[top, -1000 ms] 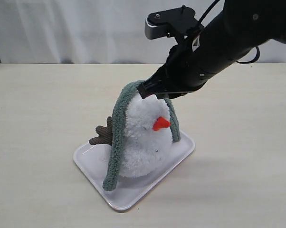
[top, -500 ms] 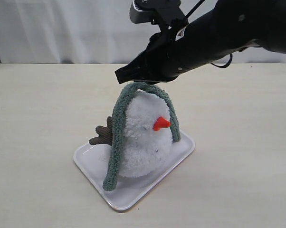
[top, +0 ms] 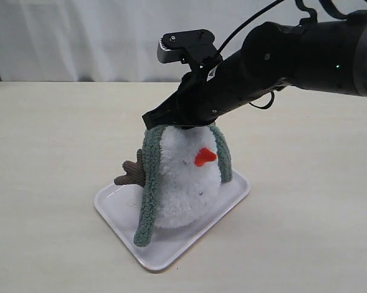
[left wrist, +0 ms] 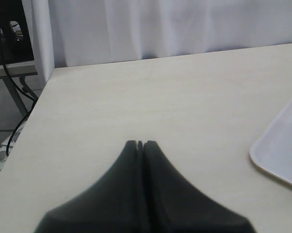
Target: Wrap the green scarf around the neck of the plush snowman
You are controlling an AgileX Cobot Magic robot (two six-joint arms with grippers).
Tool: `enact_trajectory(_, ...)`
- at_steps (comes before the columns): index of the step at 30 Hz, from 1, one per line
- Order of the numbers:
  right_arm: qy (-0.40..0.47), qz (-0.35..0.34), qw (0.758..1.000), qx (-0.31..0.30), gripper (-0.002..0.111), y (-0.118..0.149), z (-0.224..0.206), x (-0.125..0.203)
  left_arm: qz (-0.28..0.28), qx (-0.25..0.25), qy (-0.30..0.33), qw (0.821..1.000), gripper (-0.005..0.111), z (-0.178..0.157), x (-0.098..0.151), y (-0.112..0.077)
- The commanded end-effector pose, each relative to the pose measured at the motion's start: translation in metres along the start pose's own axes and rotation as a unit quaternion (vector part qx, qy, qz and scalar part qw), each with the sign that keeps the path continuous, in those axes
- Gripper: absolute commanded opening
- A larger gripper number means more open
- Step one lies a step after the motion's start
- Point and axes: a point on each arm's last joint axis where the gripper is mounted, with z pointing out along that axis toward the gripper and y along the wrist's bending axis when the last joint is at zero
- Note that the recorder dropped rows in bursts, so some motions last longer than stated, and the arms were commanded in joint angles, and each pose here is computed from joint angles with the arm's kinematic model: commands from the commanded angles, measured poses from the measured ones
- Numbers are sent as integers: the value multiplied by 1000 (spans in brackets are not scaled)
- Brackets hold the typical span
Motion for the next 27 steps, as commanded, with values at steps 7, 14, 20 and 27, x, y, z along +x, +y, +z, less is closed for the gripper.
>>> enact_trajectory(7, 28, 1, 1000, 0, 4, -2, 12, 8, -1, -1, -7, 1000, 0, 0, -1, 0)
enact_trajectory(14, -7, -12, 1000, -3, 4, 3, -14, -4, -1, -1, -7, 1000, 0, 0, -1, 0)
enact_trajectory(20, -10, -25, 1000, -10, 4, 7, -40, -7, -1, -1, -7, 1000, 0, 0, -1, 0)
enact_trajectory(27, -9, -89, 995, -41, 4, 39, -52, -4, -1, -1, -7, 1000, 0, 0, -1, 0)
